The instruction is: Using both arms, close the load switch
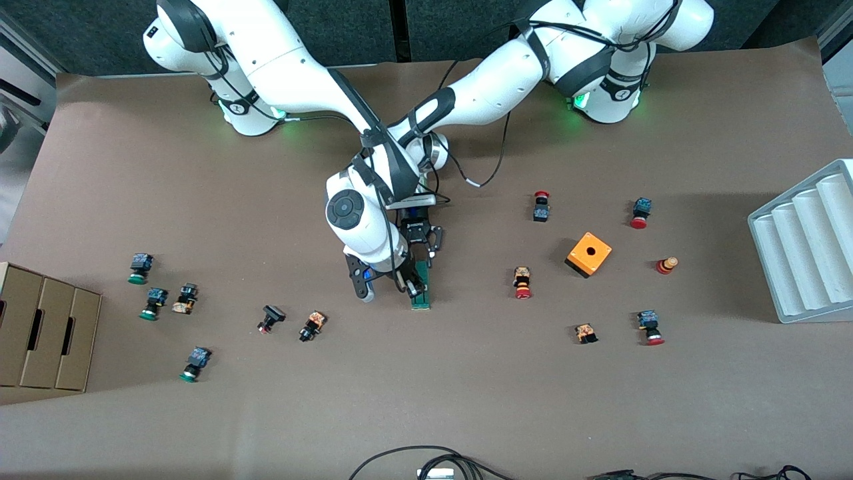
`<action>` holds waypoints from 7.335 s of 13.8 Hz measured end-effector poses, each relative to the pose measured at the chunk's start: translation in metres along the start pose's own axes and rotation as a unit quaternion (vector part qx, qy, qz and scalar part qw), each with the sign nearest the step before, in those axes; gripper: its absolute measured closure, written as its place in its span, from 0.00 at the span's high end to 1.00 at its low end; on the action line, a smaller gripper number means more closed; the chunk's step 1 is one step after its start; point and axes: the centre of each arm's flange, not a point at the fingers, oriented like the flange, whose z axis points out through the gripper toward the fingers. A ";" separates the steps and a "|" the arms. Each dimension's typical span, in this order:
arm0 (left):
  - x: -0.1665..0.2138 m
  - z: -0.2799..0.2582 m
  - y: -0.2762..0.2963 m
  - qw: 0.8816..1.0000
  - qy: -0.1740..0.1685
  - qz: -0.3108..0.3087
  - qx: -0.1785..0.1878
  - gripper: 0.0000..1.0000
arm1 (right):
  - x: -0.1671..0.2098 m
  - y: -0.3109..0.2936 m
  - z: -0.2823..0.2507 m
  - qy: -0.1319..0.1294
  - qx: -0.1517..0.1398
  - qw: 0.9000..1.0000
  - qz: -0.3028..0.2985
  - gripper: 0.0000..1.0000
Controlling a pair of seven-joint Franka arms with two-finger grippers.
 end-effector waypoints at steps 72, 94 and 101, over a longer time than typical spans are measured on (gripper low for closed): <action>0.201 -0.041 0.033 0.991 -0.116 -0.001 0.072 1.00 | 0.358 0.091 -0.464 0.052 -0.149 0.819 -0.552 1.00; 0.615 0.032 -0.175 0.906 -0.419 0.059 -0.024 1.00 | 0.345 0.079 -0.465 0.057 -0.147 0.811 -0.564 1.00; 0.659 0.130 -0.333 0.879 -0.471 0.037 -0.066 1.00 | 0.343 0.078 -0.464 0.056 -0.147 0.810 -0.565 1.00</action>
